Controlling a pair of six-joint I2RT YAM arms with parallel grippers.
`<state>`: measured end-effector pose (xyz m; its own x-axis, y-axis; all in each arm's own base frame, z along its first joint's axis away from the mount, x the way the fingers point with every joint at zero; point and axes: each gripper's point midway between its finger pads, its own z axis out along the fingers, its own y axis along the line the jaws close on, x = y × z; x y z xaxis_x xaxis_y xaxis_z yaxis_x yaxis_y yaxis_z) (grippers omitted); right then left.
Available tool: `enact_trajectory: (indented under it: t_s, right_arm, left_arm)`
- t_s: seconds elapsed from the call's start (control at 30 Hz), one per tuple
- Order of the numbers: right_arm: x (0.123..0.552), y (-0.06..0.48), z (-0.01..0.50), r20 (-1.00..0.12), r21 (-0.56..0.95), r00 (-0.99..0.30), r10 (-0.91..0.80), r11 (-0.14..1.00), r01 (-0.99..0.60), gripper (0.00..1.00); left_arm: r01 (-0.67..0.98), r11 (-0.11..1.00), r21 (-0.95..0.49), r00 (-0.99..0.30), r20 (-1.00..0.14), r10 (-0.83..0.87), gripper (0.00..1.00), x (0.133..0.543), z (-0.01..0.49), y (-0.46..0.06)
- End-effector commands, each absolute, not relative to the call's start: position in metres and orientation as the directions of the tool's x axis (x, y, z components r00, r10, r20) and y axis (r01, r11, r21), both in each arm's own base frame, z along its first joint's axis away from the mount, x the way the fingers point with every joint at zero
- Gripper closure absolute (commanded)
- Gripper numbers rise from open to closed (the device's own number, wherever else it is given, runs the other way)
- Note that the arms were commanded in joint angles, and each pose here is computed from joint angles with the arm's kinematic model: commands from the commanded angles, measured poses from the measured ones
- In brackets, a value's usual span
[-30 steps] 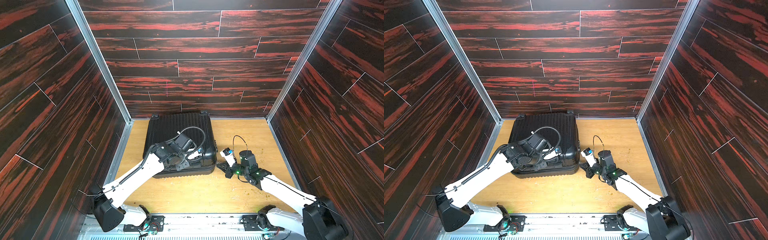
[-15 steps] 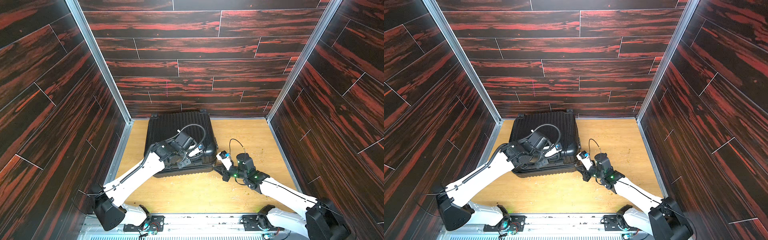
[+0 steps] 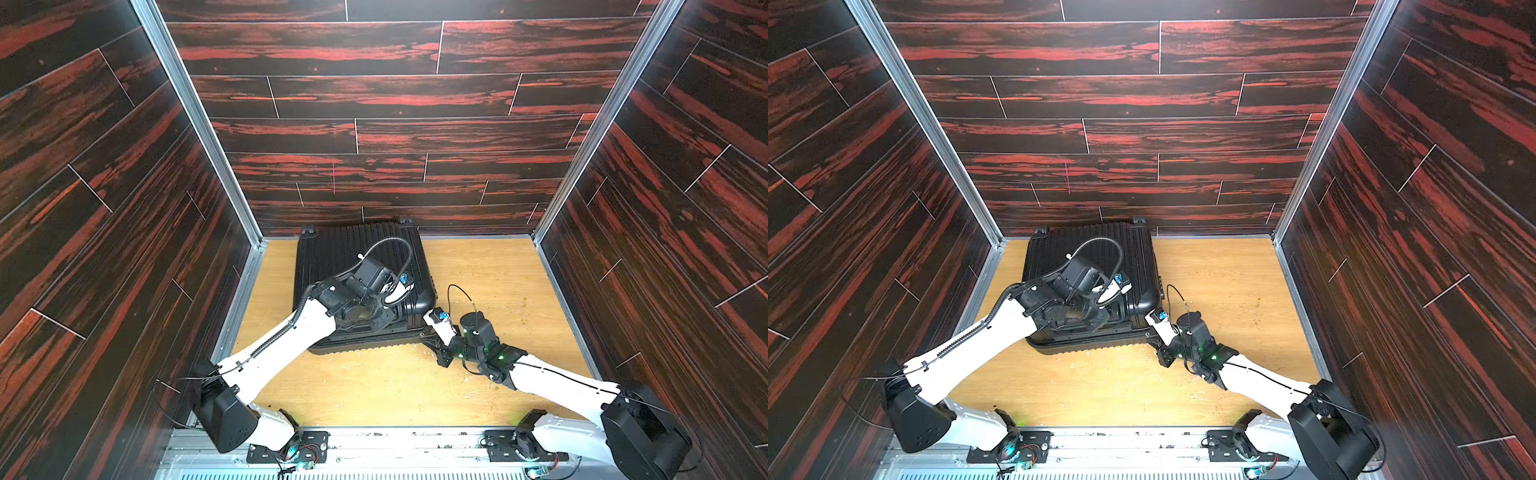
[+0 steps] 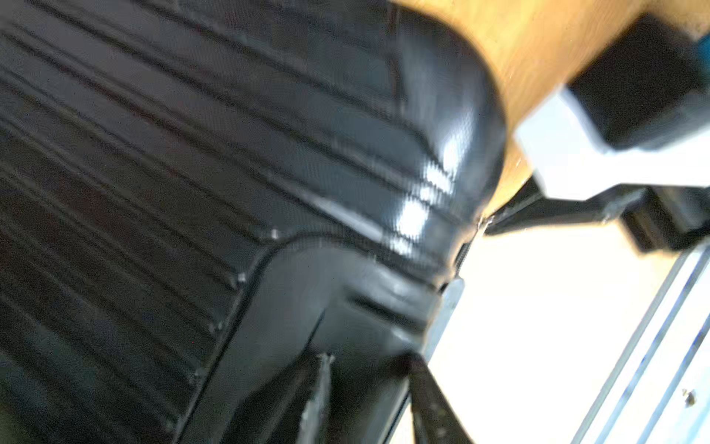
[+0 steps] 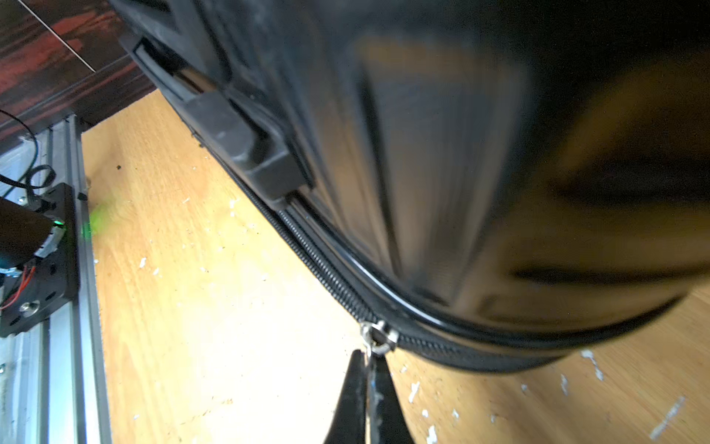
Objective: Close the suitcase zippers
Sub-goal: Zip the zipper on the suitcase.
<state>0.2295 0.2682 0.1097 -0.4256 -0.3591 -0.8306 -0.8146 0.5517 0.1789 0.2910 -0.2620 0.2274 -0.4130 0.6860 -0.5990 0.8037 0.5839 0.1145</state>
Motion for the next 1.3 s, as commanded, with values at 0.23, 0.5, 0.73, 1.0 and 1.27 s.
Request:
enact_trajectory:
  t_s: [0.23,0.5,0.73,1.0,1.27]
  right_arm:
    - [0.23,0.281,0.118,-0.845,0.162,-0.399,-0.357,0.539,-0.827,1.0]
    - [0.235,0.277,0.111,-0.83,0.157,-0.417,-0.371,0.561,-0.813,1.0]
    - [0.236,0.278,0.111,-0.825,0.157,-0.419,-0.378,0.56,-0.814,1.0]
    - [0.229,0.282,0.116,-0.842,0.151,-0.381,-0.382,0.511,-0.846,1.0]
    - [0.224,0.285,0.119,-0.856,0.122,-0.339,-0.391,0.484,-0.867,1.0]
  left_arm:
    - [0.813,0.543,0.21,-0.394,-0.489,0.778,0.48,0.296,0.218,-0.228]
    - [0.904,0.42,0.077,-0.346,-0.443,0.827,0.38,0.248,0.209,-0.21]
    - [0.897,0.435,0.083,-0.365,-0.416,0.833,0.41,0.262,0.196,-0.203]
    - [0.923,0.378,0.072,-0.32,-0.402,0.858,0.57,0.277,0.175,-0.223]
    - [0.903,0.42,0.094,-0.346,-0.422,0.838,0.76,0.299,0.182,-0.251]
